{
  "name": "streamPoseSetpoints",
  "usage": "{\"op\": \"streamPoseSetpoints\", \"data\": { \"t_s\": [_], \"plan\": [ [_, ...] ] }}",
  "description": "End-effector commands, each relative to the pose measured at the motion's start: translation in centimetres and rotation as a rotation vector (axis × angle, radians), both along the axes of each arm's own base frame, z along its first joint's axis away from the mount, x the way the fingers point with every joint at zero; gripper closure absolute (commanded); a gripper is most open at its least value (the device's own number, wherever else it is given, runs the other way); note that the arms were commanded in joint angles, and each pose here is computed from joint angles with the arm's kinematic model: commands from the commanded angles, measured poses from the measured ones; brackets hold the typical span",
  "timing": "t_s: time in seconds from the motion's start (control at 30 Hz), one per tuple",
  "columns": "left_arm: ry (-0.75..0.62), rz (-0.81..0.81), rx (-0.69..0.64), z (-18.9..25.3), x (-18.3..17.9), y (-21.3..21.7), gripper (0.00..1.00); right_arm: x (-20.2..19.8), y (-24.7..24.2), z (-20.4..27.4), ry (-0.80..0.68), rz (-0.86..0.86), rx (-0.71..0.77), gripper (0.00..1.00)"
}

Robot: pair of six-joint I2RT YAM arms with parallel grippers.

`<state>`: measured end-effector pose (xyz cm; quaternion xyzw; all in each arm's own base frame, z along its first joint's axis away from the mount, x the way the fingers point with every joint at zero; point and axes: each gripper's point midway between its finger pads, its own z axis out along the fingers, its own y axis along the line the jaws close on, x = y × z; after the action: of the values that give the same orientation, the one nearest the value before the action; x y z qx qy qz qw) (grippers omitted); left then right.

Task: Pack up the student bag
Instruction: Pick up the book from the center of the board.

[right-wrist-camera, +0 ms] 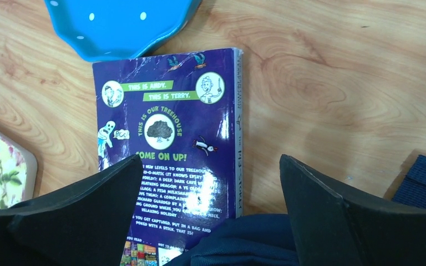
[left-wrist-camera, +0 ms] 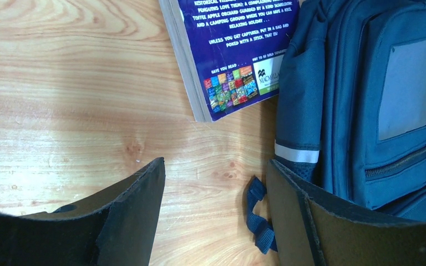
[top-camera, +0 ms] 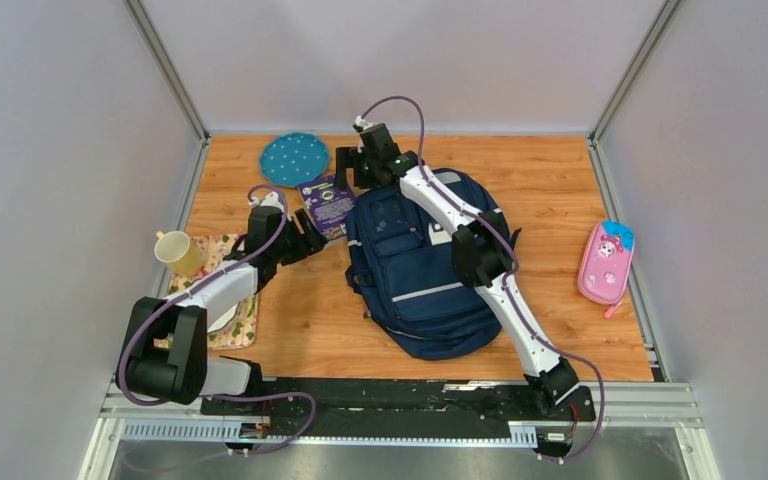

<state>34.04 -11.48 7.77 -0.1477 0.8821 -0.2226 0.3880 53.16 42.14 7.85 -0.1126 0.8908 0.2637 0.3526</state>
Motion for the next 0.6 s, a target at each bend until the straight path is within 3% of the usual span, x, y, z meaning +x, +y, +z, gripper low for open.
{"op": "streamPoseSetpoints", "data": {
  "t_s": [0.0,0.27,0.57],
  "plan": [
    [-0.051,0.03,-0.007,0.9,1.1,0.4,0.25,-3.2,1.1,-3.9,0.153,0.092,-0.001,0.04],
    [0.002,0.057,0.009,-1.1,1.0,2.3,0.25,-7.3,3.7,-4.5,0.24,0.21,0.036,0.07],
    [0.033,0.107,-0.035,-2.9,-0.5,4.2,0.25,-11.9,7.1,-4.3,0.29,0.301,0.053,0.26]
  ]
}}
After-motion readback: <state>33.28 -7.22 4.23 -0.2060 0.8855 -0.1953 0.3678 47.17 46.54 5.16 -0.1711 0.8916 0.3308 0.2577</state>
